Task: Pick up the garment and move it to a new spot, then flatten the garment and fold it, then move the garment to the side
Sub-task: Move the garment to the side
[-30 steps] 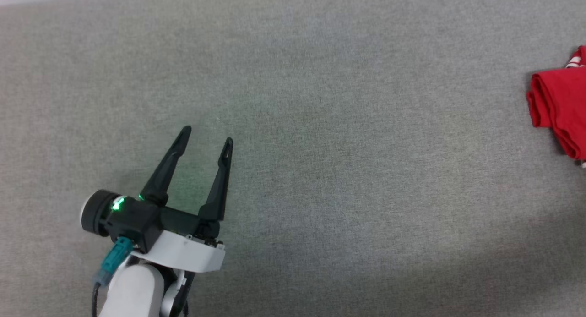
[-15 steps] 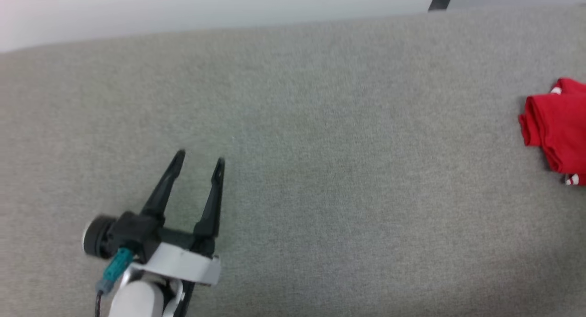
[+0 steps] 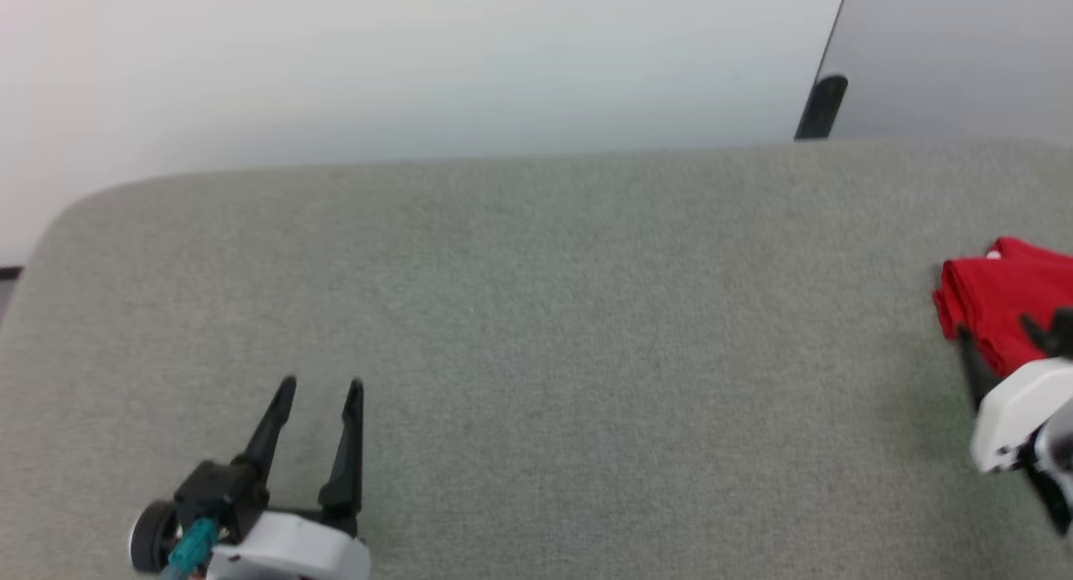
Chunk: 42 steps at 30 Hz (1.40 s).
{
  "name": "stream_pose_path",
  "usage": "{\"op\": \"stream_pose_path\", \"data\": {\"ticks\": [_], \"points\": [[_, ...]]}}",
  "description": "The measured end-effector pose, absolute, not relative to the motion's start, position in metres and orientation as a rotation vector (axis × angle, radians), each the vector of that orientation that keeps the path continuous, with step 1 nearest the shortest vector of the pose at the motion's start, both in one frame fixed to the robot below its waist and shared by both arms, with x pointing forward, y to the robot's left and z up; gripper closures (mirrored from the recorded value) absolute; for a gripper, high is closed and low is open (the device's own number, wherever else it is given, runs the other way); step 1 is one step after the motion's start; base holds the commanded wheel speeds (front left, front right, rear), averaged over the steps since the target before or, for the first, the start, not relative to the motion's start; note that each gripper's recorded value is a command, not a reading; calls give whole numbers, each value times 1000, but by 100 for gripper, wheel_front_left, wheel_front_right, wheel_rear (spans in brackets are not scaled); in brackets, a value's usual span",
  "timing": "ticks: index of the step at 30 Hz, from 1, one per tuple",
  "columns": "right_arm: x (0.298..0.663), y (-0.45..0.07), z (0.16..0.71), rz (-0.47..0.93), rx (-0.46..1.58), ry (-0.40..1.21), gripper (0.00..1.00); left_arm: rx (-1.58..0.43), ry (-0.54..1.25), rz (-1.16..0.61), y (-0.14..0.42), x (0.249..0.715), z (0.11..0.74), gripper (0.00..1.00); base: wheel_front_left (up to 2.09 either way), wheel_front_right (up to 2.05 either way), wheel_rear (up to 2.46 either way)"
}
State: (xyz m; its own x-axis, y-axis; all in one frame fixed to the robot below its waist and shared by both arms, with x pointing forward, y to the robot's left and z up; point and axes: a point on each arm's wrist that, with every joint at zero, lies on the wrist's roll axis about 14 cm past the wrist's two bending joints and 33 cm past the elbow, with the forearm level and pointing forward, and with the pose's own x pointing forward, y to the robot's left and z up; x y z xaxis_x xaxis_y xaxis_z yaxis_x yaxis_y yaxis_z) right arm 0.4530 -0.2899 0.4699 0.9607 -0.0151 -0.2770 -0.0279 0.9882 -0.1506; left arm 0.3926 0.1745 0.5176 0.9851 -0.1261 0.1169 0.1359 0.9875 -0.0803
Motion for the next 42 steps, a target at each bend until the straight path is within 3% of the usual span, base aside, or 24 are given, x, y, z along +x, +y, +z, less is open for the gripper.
{"op": "stream_pose_path", "data": {"ticks": [12, 25, 42], "points": [[438, -210, 490, 155, 49, 115, 0, -98, -72, -20, 212, 361, 505, 0, 0, 0, 0], [399, -214, 498, 141, 117, 21, 0, -103, -80, 23, 225, 337, 504, 0, 0, 0, 0], [357, -205, 502, 105, 160, 24, 0, -109, -88, 38, 225, 309, 506, 0, 0, 0, 0]]}}
